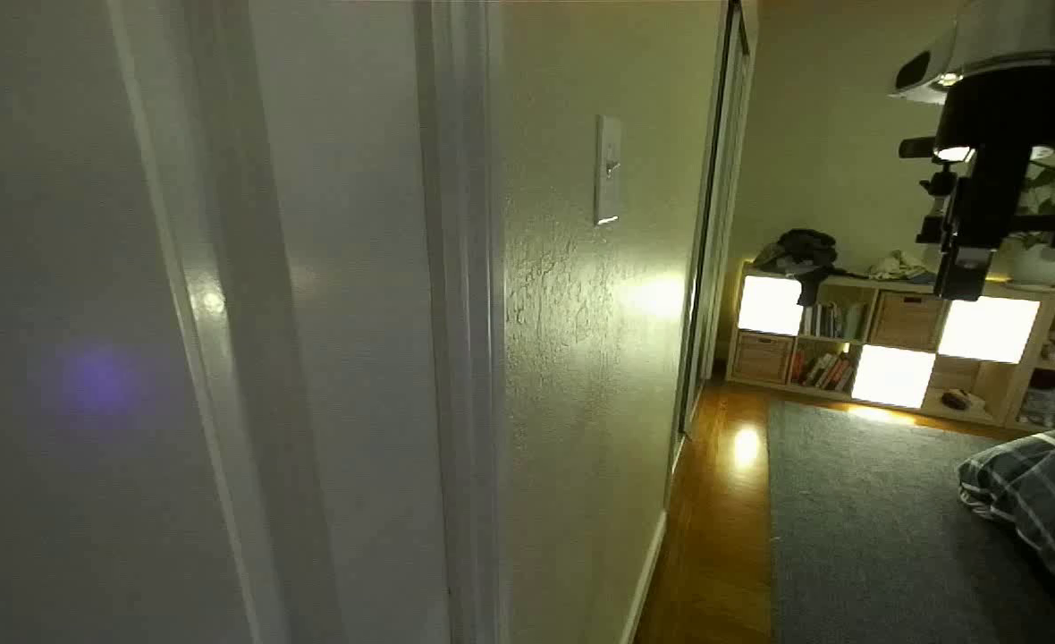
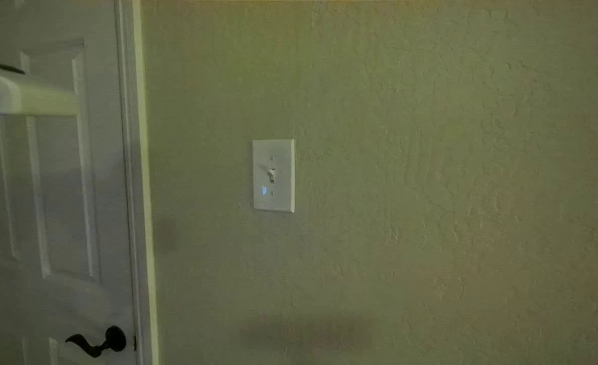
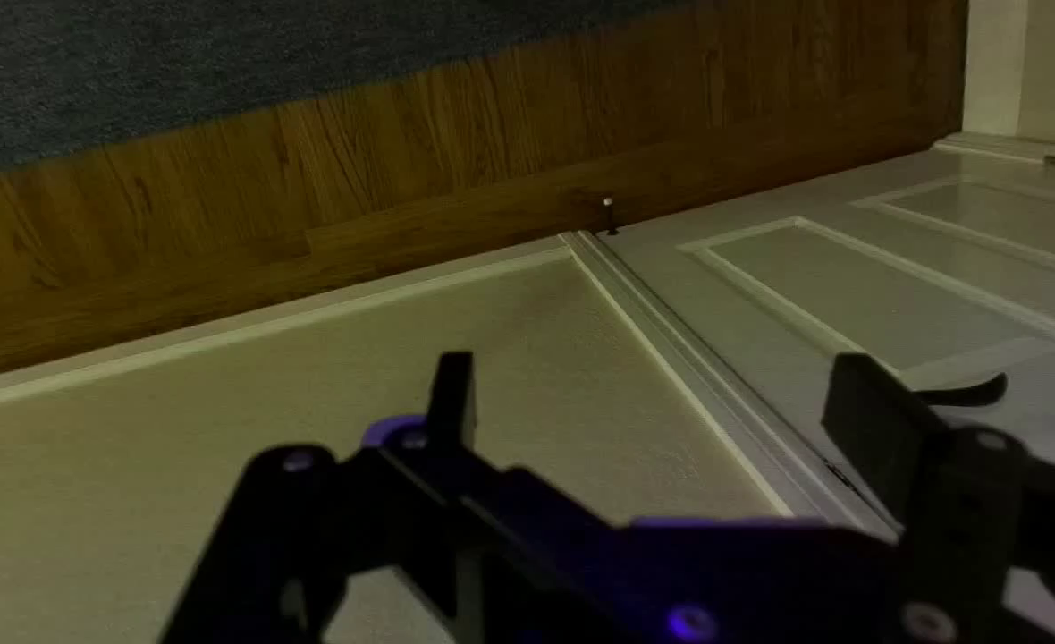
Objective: Switch off the light
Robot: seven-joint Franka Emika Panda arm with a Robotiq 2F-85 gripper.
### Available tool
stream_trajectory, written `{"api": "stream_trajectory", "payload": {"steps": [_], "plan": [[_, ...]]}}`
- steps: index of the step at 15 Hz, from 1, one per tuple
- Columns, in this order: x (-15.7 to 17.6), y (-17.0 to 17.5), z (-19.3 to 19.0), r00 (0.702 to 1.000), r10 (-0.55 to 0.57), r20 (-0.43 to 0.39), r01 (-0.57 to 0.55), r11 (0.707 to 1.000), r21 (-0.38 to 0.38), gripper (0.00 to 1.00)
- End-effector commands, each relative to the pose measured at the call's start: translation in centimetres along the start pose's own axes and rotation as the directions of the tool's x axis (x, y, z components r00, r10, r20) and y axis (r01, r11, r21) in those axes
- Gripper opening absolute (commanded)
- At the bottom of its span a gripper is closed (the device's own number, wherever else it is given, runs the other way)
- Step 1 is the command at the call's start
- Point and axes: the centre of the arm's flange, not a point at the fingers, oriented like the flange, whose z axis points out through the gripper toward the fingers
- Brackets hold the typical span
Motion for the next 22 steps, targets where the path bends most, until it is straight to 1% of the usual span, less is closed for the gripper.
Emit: {"api": "stream_trajectory", "payload": {"steps": [1,7,11,13,17,22], "plan": [[0.0,0.0,0.0,1.0,0.0,0.0,0.0,1.0,0.0,1.0],[0.1,0.1,-0.1,1.0,-0.001,-0.005,0.001,1.0,-0.004,1.0],[1.3,0.2,-0.3,1.0,-0.009,-0.021,0.008,1.0,-0.019,1.0],[2.3,0.1,-0.6,1.0,-0.02,-0.02,0.019,0.999,-0.026,1.0],[5.3,-0.4,-1.3,0.998,-0.056,-0.024,0.055,0.996,-0.069,1.0],[10.2,-1.0,-2.5,0.99,-0.115,-0.081,0.103,0.985,-0.136,1.0]]}}
